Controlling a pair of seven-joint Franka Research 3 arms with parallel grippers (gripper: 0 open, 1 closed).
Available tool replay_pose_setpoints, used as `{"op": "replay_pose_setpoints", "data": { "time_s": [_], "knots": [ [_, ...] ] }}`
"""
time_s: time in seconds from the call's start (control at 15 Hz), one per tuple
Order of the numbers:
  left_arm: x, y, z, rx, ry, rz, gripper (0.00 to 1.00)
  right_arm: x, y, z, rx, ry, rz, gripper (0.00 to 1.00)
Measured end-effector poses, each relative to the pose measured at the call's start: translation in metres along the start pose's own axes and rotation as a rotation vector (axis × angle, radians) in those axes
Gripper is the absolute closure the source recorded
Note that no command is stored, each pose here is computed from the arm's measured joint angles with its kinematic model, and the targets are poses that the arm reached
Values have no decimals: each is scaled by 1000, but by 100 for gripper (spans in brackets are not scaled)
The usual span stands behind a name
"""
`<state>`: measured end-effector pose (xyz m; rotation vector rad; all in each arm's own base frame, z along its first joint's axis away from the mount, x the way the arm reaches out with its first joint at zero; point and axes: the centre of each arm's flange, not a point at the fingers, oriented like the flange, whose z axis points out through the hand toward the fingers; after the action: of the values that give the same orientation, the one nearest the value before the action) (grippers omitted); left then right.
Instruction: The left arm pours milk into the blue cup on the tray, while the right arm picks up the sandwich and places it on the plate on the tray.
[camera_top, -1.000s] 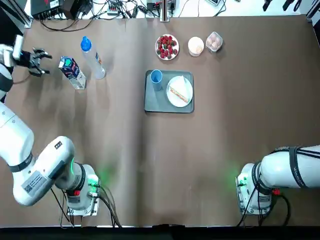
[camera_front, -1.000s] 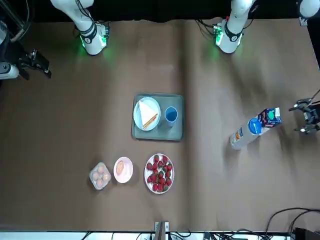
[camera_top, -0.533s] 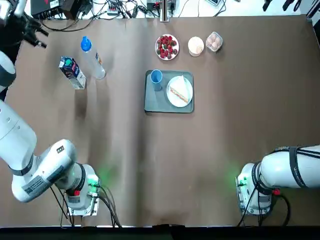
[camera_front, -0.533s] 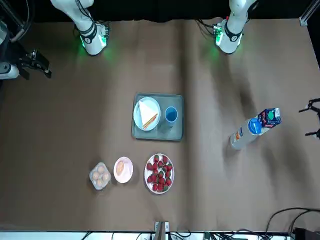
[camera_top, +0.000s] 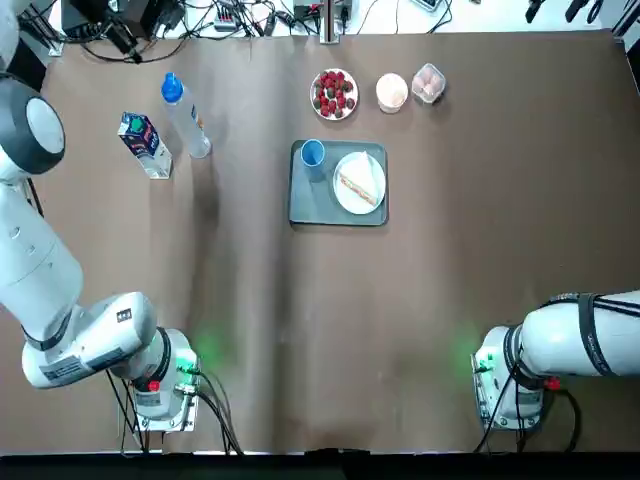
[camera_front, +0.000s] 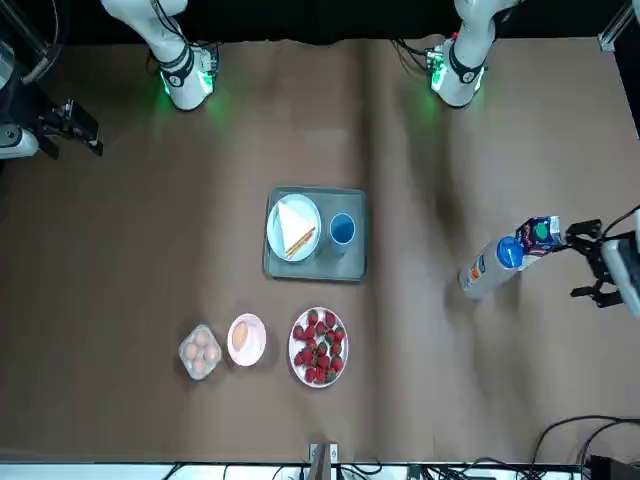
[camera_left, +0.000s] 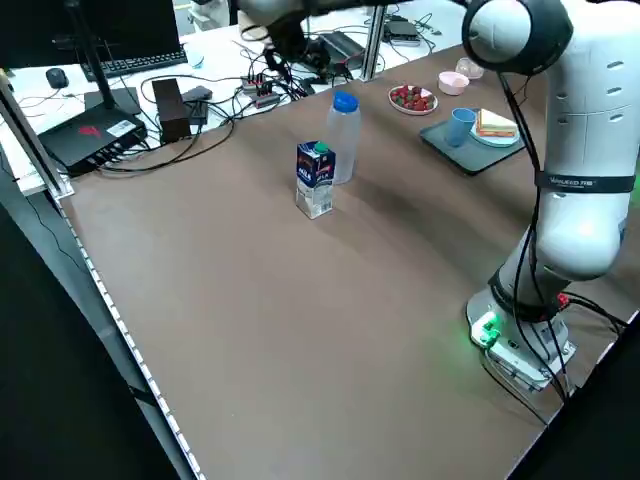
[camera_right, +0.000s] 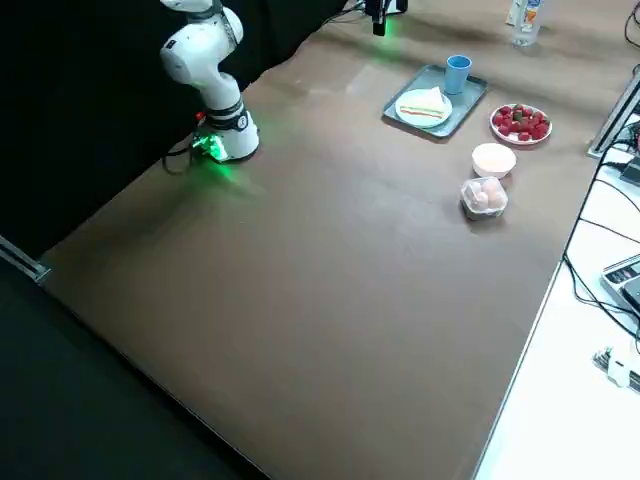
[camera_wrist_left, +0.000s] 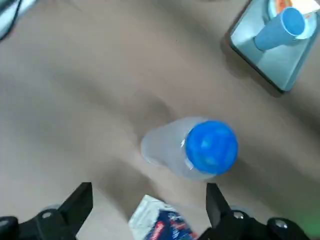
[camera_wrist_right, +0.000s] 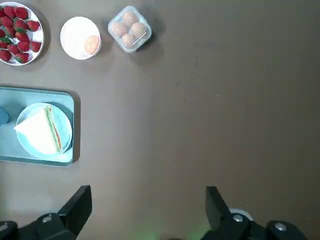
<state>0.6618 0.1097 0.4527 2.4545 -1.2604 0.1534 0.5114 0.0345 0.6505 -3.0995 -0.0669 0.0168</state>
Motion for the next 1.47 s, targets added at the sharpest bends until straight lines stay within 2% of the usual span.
{"op": "replay_pose_setpoints", "data": {
  "time_s": [0.2,0.33,0.53,1.07,1.47],
  "knots": [
    [52,37,10,37,-95,-135,0,0,7,0,0,0,17,0],
    [81,64,16,60,-129,-231,0,0,15,0,0,-2,33,0],
    [105,105,21,123,-191,-391,0,0,22,0,1,-2,50,0],
    [131,196,2,287,-265,-620,0,-3,32,3,-5,-10,69,0],
    [111,225,-44,315,-256,-801,0,-6,45,2,-5,-9,94,0]
  ]
}}
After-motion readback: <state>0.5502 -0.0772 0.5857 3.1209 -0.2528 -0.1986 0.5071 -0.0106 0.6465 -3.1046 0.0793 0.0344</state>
